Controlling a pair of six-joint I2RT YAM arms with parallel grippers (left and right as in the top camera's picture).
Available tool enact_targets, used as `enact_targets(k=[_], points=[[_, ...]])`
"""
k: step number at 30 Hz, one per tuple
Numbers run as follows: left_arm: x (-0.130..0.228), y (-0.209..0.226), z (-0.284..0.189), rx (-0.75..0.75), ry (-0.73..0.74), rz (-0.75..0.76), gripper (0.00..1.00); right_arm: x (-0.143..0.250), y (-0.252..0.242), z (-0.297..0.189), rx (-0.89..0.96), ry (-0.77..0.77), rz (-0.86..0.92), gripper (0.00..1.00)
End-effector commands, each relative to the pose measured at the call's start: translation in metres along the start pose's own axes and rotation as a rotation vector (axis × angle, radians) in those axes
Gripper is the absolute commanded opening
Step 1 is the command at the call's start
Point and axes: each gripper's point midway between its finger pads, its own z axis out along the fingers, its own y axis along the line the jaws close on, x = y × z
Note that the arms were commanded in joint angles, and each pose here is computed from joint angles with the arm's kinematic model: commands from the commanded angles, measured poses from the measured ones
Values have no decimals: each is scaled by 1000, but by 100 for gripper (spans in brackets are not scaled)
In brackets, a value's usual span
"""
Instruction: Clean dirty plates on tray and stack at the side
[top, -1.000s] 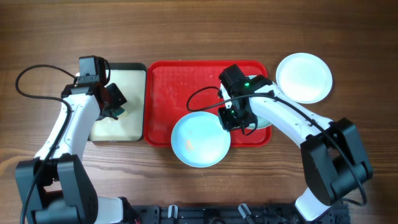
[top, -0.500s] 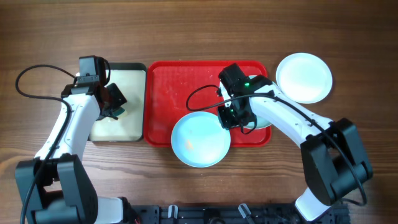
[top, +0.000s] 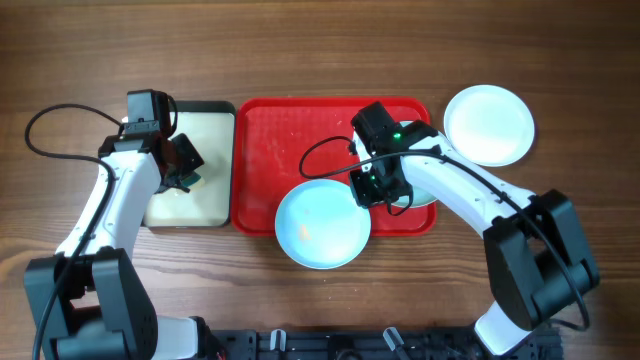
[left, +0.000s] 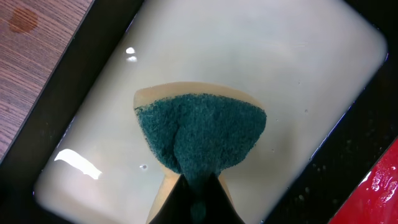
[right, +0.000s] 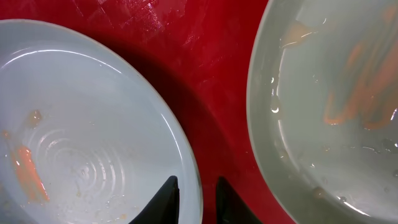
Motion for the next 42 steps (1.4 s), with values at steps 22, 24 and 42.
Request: enact_targets(k=[22,24,42], points=[[3,2,1,-10,3,13,4,-10,10,4,38,-62,-39,22],[3,2,1,-10,3,13,4,-10,8,4,46,-63,-41,22],[4,2,1,-12,6,13,4,7,-1,18,79,31,-20,14]])
